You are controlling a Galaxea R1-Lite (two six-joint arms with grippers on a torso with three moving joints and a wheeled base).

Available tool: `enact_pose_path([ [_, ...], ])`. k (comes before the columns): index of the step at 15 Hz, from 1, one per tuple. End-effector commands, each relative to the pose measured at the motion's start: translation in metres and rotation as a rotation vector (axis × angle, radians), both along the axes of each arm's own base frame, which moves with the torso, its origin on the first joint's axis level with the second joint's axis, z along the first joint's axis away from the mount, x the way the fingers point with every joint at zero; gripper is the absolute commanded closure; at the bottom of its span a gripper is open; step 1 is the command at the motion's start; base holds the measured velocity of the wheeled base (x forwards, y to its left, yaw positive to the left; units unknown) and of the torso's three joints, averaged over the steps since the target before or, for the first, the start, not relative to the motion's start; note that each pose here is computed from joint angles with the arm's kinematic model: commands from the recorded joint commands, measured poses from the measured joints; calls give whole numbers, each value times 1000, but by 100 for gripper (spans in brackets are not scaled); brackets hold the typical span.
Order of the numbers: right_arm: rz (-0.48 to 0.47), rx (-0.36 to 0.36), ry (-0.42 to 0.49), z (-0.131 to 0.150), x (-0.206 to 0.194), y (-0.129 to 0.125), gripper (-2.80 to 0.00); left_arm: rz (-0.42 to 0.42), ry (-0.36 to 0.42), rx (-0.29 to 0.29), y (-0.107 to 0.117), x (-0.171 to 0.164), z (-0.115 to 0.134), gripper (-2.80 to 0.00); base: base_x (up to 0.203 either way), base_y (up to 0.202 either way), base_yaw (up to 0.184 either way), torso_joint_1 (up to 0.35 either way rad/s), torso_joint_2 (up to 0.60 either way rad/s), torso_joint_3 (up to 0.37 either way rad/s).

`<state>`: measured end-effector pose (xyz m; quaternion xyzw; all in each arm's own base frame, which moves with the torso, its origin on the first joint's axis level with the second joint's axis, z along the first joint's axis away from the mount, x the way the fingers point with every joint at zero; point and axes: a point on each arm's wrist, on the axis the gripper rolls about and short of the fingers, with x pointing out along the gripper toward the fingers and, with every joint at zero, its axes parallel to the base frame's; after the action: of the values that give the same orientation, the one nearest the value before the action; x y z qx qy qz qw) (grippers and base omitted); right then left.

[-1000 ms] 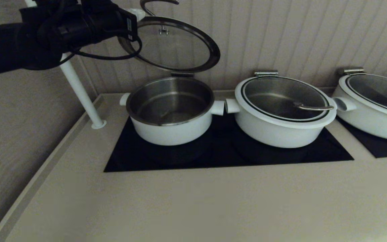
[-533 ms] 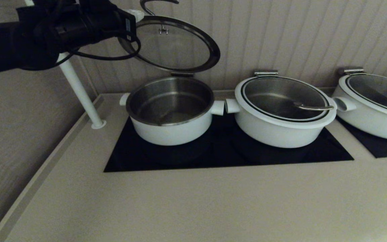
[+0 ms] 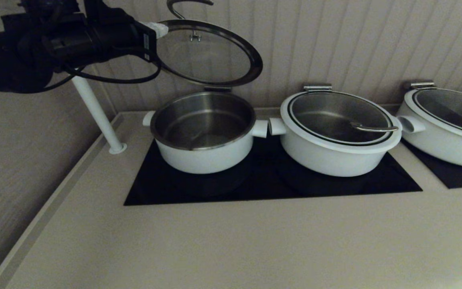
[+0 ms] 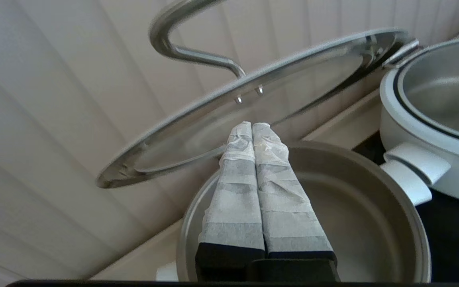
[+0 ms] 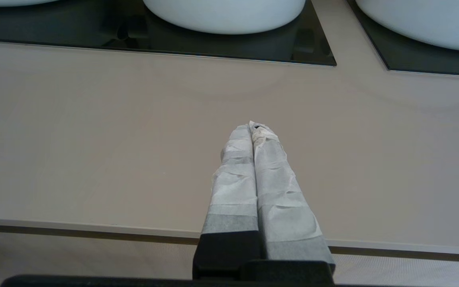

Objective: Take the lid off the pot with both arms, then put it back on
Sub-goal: Open the pot lid completely

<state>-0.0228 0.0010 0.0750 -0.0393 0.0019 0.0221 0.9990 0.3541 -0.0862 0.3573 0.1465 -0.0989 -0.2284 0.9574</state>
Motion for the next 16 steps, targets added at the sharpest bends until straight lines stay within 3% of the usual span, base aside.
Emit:
enact_pose_path([
  [1,0,-1,2,0,0,0,0,-2,-42,-9,1,-3,9,0,0,0,0,0,0,0],
  [6,0,-1,1,0,0,0,0,-2,-182,-49,-2,8,33,0,0,0,0,0,0,0],
  [16,0,-1,1,0,0,0,0,-2,-166,-42,-11,47,1,0,0,0,0,0,0,0],
])
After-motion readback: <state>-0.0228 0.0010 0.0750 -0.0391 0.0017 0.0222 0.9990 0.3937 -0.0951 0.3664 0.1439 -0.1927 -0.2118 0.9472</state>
